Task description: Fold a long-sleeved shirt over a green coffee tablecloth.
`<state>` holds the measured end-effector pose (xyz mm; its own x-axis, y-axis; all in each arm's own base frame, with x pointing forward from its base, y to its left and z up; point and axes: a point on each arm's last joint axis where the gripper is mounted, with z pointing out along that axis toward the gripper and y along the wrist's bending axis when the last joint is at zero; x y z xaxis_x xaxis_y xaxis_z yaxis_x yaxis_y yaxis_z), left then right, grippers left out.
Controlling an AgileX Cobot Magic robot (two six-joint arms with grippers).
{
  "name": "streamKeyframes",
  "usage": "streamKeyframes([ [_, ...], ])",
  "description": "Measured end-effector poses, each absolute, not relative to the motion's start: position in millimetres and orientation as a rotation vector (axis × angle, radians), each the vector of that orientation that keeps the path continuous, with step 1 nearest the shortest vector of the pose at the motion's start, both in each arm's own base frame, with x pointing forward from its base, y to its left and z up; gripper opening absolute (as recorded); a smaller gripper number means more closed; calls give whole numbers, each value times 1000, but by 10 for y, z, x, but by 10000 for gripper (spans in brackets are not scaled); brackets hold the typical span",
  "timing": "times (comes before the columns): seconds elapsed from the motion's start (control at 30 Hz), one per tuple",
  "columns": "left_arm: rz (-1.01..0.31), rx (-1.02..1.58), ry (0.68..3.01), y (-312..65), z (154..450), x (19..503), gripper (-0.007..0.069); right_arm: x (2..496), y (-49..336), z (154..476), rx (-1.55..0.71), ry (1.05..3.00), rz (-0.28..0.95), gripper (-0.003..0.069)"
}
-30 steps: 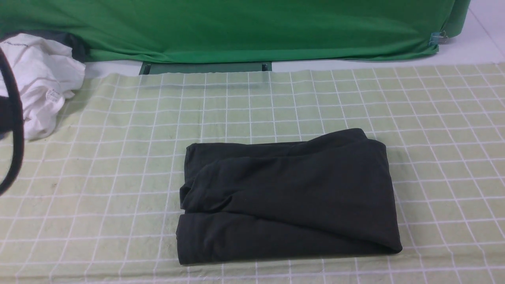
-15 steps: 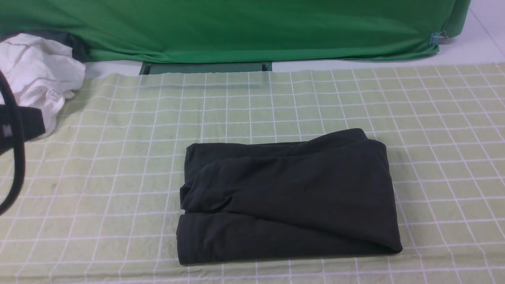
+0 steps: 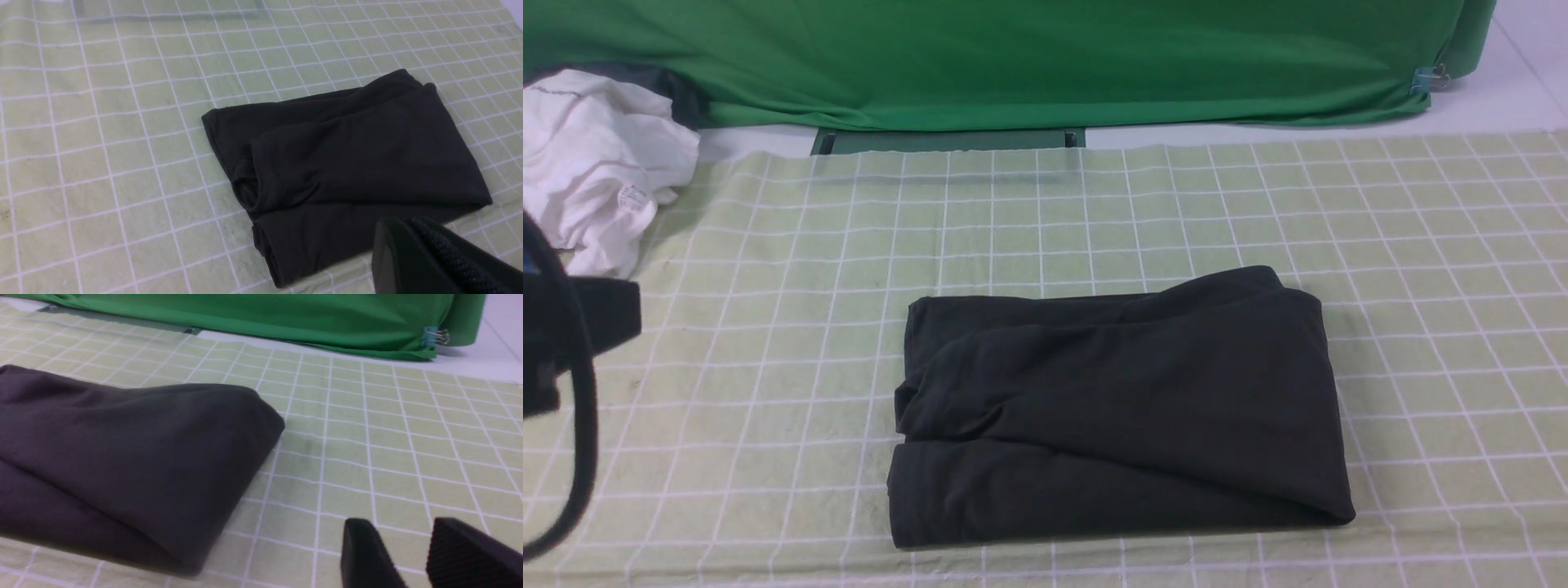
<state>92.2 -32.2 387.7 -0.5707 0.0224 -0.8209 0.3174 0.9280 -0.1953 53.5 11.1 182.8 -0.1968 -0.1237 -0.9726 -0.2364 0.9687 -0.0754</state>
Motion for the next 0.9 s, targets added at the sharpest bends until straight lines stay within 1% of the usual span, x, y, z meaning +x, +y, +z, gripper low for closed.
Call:
streamKeyframes([
  [0.13,-373,268,2030,-351,3659,568,13,535,114,1828,-272,1773,107,239],
  [0.27,-326,208,1861,-328,3469,353,13,535,115,1828,-275,1773,109,239],
  [0.3,-311,164,1773,-309,3400,273,13,535,115,1828,-275,1773,109,239],
  [0.43,-236,95,1566,-242,3321,138,13,535,115,1828,-275,1773,109,239],
  [0.63,-165,110,1559,-214,3222,101,13,535,115,1828,-275,1773,109,239],
  [0.77,-51,171,1568,-182,3196,109,13,535,115,1828,-275,1773,109,239],
  [0.8,10,178,1545,-153,3216,113,13,535,115,1828,-275,1773,109,239],
  [0.9,75,167,1497,-112,3268,133,14,535,115,1828,-275,1773,109,239],
])
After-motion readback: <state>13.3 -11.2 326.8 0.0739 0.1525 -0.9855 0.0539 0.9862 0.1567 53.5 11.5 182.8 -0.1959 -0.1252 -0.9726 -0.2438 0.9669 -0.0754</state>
